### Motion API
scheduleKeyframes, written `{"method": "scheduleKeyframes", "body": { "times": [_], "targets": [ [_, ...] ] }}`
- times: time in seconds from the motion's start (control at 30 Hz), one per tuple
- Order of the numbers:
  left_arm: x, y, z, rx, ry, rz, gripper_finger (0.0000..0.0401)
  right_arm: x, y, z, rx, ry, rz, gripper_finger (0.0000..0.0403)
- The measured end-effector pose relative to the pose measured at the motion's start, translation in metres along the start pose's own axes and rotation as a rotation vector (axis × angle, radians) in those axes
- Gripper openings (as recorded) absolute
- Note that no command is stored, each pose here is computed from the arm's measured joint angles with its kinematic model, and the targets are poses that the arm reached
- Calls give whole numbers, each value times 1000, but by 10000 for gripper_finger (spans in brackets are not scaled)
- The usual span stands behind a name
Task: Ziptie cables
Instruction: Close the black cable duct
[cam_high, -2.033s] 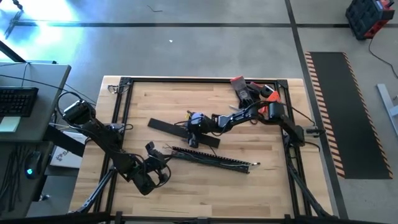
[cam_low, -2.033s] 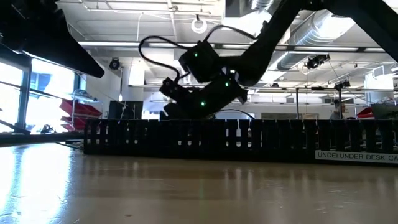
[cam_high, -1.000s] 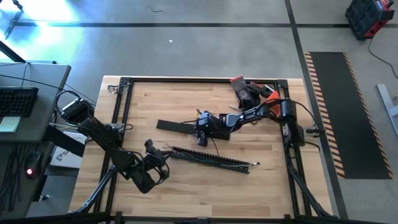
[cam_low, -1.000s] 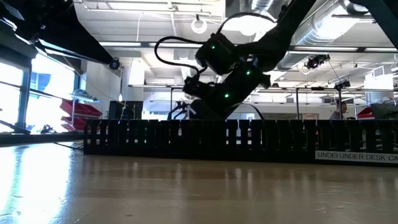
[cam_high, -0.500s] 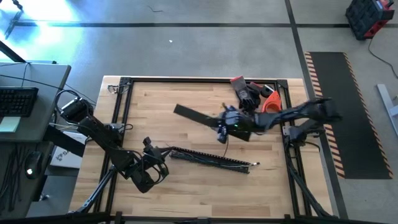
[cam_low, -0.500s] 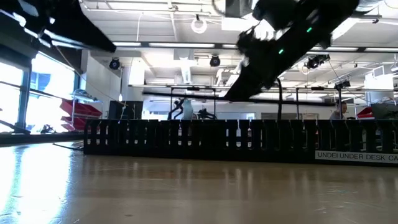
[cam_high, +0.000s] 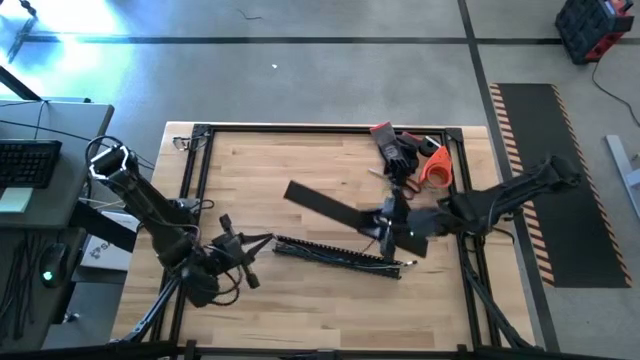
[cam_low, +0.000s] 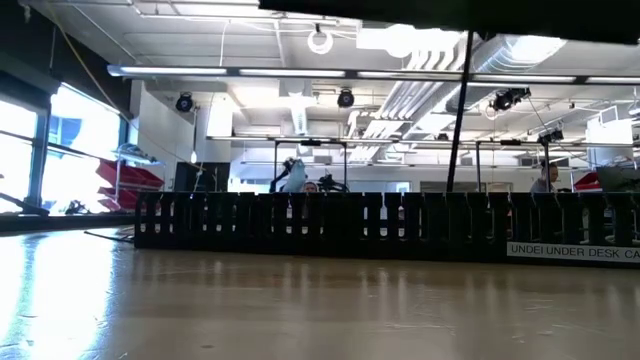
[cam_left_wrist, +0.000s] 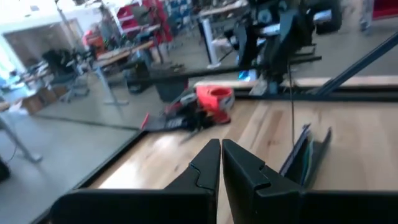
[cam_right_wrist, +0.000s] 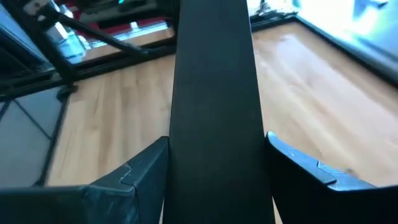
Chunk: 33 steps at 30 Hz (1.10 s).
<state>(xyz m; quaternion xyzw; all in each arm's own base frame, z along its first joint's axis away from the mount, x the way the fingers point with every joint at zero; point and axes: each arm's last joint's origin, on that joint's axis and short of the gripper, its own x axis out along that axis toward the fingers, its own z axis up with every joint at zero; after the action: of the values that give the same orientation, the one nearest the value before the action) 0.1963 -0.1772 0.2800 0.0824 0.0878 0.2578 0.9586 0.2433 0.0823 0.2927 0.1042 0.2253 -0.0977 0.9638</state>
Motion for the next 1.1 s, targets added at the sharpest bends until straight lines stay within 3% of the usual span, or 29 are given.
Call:
{"method": "scheduleKeyframes", "body": {
  "times": [0.17, 0.33, 0.5, 0.77, 0.9, 1.1],
  "targets": [
    [-11, -4, 16, 7, -57, -44, 0, 5, 31, -14, 24, 70, -20, 210],
    [-14, -6, 22, -9, -76, -67, 0, 42, 48, -40, 18, 182, -74, 210],
    [5, 5, 5, -64, 51, -126, 0, 81, 54, -54, -28, 281, -92, 210],
    [41, 40, -29, -74, 352, 22, 0, 124, 55, -58, -137, 365, -55, 210],
    [45, 40, -34, -63, 427, -29, 0, 134, 49, -64, -179, 401, -57, 210],
    [48, 35, -67, -80, 464, -119, 0, 136, 46, -63, -182, 412, -47, 210]
  ]
}}
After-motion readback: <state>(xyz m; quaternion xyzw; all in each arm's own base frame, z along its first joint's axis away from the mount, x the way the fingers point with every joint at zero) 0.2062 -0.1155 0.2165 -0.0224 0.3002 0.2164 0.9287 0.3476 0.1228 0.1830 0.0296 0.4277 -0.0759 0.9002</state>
